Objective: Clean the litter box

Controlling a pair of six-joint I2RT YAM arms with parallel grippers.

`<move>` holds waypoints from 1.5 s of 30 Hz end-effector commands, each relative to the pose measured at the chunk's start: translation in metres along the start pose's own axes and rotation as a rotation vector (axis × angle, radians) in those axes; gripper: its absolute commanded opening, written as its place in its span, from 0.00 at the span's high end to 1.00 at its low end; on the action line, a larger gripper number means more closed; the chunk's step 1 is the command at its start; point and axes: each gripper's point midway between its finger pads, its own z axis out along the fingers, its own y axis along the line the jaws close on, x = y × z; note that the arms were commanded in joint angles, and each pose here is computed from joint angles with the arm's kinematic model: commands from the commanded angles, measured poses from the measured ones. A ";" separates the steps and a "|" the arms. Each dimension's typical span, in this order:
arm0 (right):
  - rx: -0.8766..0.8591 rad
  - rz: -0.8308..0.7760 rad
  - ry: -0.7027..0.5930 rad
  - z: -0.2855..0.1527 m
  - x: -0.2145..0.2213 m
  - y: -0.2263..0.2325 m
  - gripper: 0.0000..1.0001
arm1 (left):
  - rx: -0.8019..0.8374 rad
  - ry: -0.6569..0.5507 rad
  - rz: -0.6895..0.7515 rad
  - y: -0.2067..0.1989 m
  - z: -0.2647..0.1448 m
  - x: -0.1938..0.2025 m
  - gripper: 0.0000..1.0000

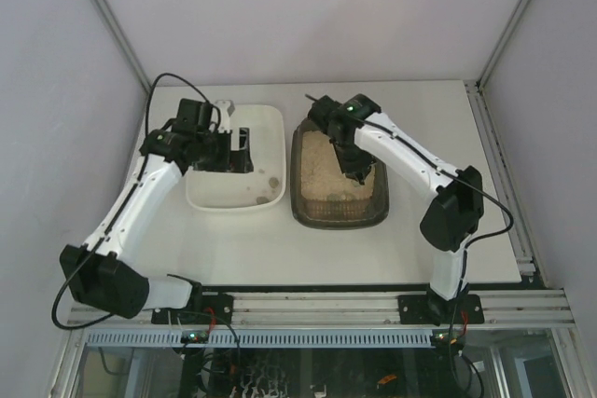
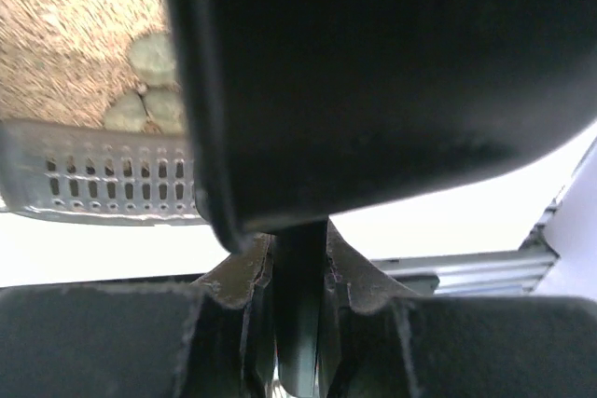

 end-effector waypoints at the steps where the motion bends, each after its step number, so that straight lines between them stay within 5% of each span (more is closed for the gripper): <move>1: 0.131 0.026 0.073 -0.002 0.026 -0.002 1.00 | 0.134 -0.077 0.003 -0.051 -0.008 -0.042 0.01; 22: 0.297 0.059 0.244 0.049 0.058 -0.002 1.00 | 0.198 0.131 -0.152 -0.109 0.051 -0.008 0.00; 45: 0.244 0.108 0.410 0.107 0.035 -0.018 1.00 | 0.115 -0.161 -0.074 -0.076 0.004 -0.023 0.00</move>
